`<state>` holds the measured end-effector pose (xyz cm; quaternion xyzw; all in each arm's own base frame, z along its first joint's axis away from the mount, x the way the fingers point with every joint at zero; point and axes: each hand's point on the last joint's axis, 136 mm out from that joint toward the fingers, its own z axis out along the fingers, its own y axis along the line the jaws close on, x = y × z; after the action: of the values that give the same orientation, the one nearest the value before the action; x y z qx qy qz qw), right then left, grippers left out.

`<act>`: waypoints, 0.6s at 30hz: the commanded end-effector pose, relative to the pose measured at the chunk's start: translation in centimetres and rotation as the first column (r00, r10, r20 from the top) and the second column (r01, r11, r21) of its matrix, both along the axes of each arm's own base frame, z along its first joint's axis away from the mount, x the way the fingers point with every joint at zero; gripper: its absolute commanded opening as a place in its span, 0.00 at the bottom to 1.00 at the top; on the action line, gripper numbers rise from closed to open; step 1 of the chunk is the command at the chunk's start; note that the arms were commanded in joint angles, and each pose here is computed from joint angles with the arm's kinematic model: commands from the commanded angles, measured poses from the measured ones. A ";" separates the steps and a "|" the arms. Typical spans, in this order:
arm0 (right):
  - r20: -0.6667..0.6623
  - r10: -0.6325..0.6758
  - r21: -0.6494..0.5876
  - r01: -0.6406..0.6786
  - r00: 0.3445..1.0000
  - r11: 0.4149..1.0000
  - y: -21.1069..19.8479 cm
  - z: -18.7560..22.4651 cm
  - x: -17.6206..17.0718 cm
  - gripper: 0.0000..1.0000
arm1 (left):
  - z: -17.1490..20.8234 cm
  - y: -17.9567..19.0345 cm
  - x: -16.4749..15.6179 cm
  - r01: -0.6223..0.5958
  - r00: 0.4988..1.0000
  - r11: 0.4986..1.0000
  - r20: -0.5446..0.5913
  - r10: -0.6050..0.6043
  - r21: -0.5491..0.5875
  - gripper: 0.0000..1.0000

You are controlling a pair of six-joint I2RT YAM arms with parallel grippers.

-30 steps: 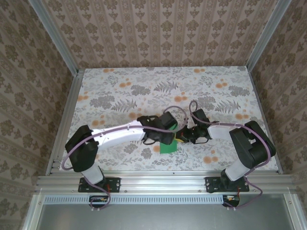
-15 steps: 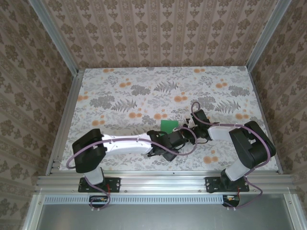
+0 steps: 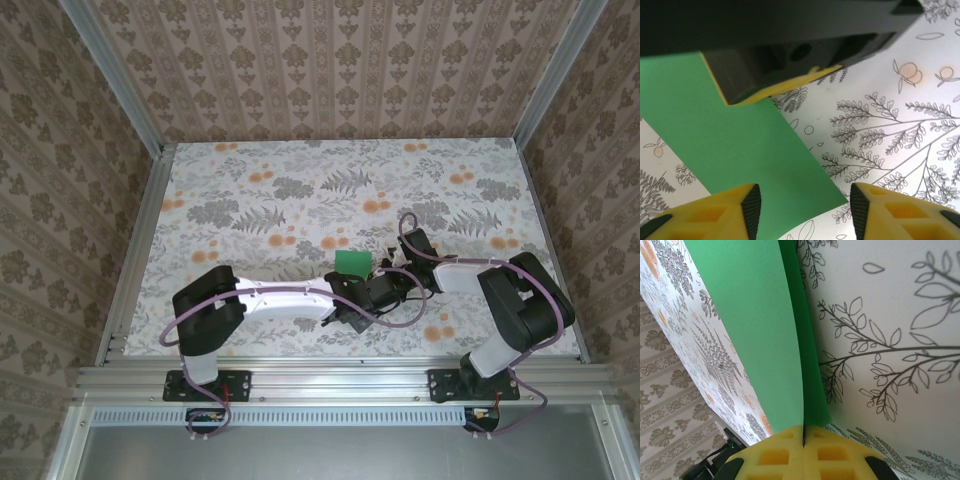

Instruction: Fold a paper plane with a square sheet of paper (pick it up from the middle)

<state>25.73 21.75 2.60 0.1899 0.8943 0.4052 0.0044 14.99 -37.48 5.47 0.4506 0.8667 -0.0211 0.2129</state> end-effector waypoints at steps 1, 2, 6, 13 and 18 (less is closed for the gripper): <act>-0.002 -0.011 0.001 0.011 1.000 1.000 -0.1 0.1 0.2 0.04 | 0.3 0.2 0.5 0.000 0.999 0.999 0.043 -0.002 0.037 0.43; -0.001 -0.011 0.000 0.011 1.000 1.000 -0.1 0.2 0.2 0.04 | 0.3 0.2 0.5 -0.001 0.999 0.999 0.045 -0.001 0.038 0.39; 0.004 -0.006 -0.006 0.006 1.000 1.000 -0.2 0.2 0.3 0.05 | 0.6 0.3 0.5 -0.002 0.999 0.999 0.049 0.000 0.034 0.21; 0.024 0.025 -0.038 -0.024 0.999 0.999 -0.5 0.7 0.3 0.13 | 0.8 0.1 0.3 0.001 1.000 1.000 0.023 -0.001 0.014 0.00; 0.061 0.062 -0.136 -0.053 0.996 0.989 -2.5 1.9 0.5 0.25 | 0.7 0.3 0.2 -0.016 0.999 0.999 -0.030 0.015 -0.035 0.00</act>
<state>25.89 20.73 3.29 0.1687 0.9092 0.3805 0.0136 15.37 -37.14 5.41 0.4497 0.8675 -0.0131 0.2123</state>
